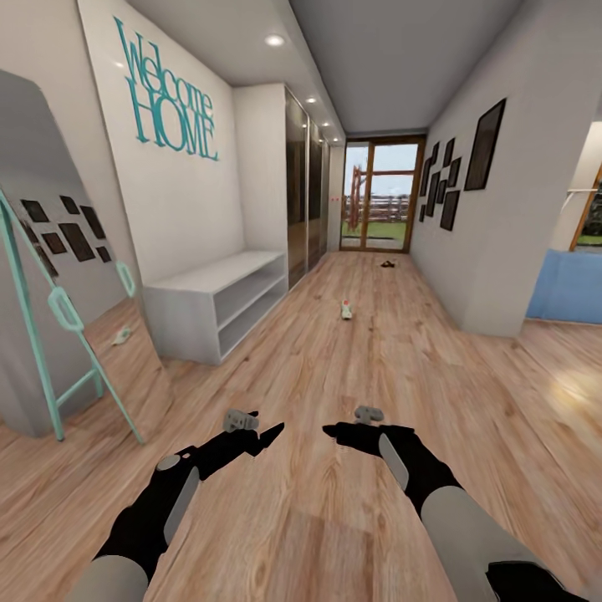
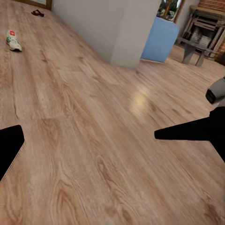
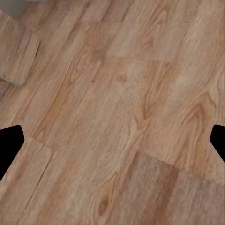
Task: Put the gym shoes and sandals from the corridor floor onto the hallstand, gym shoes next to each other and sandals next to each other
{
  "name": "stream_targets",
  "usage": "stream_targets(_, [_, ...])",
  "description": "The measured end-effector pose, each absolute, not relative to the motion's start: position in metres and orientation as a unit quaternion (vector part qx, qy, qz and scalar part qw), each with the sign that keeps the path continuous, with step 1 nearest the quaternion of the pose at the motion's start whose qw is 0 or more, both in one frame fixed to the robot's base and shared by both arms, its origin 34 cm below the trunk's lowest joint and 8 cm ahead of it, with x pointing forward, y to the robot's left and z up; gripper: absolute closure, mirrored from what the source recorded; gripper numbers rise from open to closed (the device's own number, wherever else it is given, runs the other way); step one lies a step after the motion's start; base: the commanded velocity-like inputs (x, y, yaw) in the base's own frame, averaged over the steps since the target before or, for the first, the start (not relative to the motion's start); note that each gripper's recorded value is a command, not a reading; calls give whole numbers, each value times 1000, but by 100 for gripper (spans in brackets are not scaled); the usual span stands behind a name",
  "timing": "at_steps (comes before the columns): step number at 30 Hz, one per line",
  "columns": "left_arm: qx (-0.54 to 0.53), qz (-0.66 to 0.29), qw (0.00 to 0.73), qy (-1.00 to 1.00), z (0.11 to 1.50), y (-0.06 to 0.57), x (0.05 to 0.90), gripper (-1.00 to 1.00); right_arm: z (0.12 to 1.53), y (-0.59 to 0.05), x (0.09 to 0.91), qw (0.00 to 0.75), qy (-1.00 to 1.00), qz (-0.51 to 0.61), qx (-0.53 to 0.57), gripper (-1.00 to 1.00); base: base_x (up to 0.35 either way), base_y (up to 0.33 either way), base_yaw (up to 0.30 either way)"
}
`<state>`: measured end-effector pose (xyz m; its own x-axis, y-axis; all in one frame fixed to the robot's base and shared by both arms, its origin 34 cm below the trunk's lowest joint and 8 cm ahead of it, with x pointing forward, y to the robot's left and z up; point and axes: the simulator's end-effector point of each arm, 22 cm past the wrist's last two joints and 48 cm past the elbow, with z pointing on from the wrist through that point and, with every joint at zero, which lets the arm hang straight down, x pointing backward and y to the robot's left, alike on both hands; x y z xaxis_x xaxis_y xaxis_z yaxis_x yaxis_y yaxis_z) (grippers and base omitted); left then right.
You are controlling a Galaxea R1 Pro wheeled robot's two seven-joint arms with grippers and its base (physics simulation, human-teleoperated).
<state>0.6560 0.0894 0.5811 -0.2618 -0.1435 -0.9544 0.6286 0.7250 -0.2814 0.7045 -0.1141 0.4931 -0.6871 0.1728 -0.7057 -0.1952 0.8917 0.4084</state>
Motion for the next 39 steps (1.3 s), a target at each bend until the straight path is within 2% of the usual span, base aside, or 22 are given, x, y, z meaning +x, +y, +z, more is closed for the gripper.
stream_targets(15, [167, -330, 584, 723, 581, 90, 656, -100, 512, -80, 695, 393, 861, 320, -33, -100, 349, 0, 0])
stream_targets(39, [168, -331, 584, 722, 581, 89, 656, -100, 514, -79, 695, 394, 860, 321, -34, -100, 349, 0, 0])
